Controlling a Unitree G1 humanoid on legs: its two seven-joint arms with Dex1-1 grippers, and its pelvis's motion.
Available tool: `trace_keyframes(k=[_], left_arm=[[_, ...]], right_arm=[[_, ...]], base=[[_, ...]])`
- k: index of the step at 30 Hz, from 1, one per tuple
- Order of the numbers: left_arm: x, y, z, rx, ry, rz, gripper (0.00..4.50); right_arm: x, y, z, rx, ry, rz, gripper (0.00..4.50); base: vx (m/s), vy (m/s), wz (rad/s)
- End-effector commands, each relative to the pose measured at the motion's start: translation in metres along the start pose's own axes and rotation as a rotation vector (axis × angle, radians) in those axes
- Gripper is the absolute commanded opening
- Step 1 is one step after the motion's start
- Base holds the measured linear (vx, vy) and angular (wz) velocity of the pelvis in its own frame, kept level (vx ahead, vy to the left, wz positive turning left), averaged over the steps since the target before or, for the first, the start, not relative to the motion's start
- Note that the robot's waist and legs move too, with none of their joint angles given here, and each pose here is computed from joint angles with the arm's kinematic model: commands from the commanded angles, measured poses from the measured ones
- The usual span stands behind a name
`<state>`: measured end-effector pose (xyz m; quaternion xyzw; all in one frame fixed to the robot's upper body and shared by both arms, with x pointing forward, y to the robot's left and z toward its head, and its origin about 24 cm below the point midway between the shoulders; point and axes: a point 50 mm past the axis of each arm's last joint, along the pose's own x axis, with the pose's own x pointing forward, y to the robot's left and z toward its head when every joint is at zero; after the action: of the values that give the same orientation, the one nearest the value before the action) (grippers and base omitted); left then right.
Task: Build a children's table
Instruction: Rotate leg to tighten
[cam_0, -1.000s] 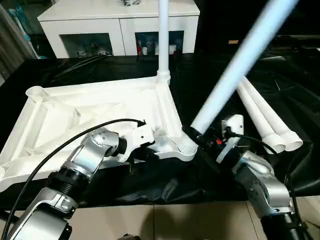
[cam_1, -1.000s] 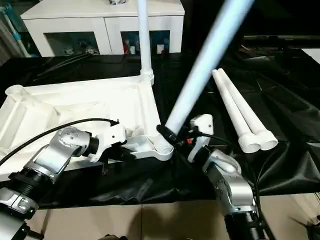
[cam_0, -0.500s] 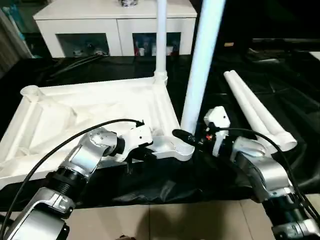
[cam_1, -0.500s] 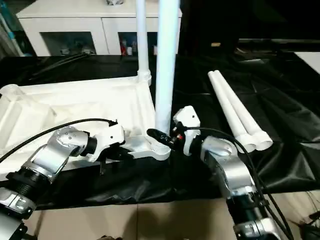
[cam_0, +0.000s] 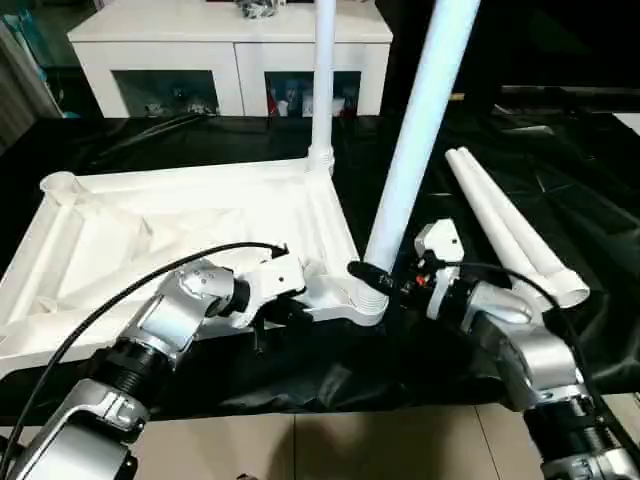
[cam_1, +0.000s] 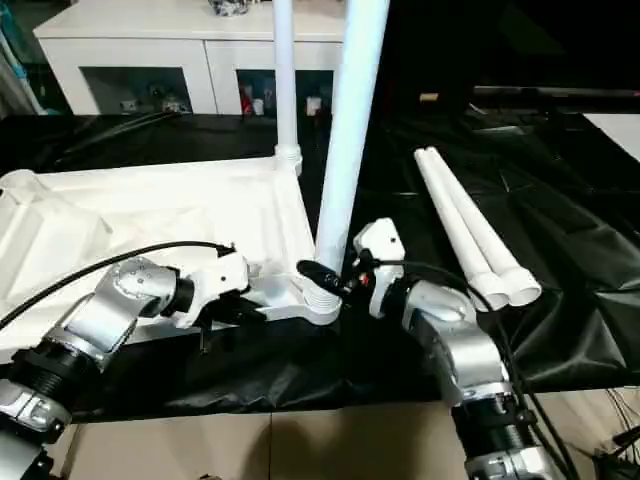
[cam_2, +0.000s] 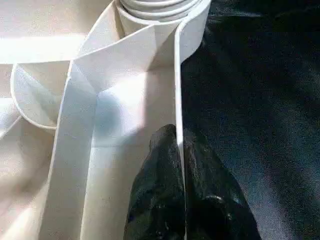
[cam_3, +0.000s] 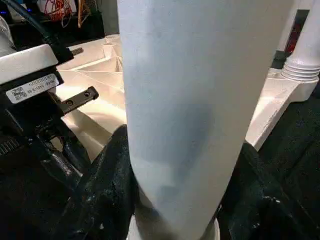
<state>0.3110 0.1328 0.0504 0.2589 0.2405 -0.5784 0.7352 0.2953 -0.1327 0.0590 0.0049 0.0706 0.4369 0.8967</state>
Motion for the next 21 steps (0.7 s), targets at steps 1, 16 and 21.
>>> trace_keyframes(k=[1,16,21], left_arm=[[-0.009,0.006,0.002,0.028,0.002,0.047,0.0],[-0.007,0.008,-0.004,-0.018,0.01,0.077,0.0],[0.008,0.013,-0.002,-0.106,0.016,0.177,0.0]], right_arm=[[-0.026,-0.002,-0.068,0.152,0.275,-0.116,1.85],[-0.022,-0.012,-0.063,0.119,0.224,-0.249,1.85],[-0.016,-0.021,-0.065,0.152,0.201,-0.437,1.85]], base=[[0.0,0.0,0.0],[0.0,0.0,0.0],[0.0,0.0,0.0]])
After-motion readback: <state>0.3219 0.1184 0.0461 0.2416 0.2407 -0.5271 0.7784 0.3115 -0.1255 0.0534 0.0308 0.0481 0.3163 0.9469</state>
